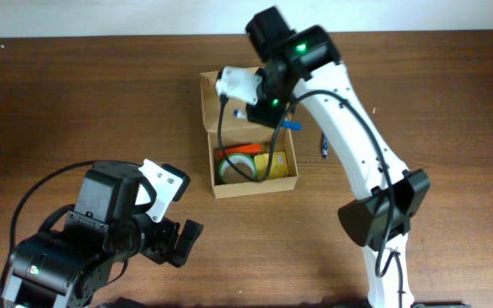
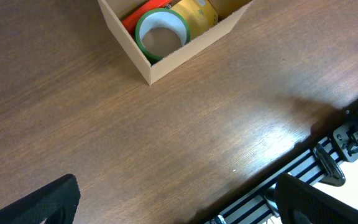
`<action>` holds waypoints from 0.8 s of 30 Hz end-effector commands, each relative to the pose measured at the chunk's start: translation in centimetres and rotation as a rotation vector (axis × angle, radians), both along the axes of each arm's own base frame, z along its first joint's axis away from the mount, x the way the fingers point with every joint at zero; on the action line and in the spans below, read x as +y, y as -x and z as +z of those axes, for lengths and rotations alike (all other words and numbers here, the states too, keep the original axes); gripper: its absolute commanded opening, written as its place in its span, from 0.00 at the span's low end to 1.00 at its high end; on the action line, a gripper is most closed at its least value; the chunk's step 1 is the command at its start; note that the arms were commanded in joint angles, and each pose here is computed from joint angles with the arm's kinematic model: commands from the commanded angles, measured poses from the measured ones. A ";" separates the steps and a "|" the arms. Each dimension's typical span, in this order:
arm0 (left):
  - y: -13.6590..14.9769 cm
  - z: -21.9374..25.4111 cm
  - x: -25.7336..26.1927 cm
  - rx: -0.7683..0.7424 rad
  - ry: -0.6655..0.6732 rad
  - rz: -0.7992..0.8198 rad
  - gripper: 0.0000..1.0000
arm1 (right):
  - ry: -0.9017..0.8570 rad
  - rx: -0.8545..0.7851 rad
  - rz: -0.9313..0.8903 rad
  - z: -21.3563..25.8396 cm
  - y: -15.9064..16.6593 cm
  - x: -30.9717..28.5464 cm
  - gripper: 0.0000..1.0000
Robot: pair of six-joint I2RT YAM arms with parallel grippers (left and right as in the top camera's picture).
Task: Pack container
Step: 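Carry the blue-capped marker with the right gripper into the box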
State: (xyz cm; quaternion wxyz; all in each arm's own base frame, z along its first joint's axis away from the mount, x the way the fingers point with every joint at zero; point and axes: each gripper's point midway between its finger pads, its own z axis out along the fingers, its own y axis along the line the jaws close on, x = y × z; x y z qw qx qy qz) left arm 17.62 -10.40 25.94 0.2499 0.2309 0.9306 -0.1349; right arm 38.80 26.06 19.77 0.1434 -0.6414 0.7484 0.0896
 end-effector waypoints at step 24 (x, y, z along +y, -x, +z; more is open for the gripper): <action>0.1 0.3 -0.1 -0.012 0.007 -0.022 1.00 | 0.015 -0.116 0.419 -11.0 -0.6 3.5 0.04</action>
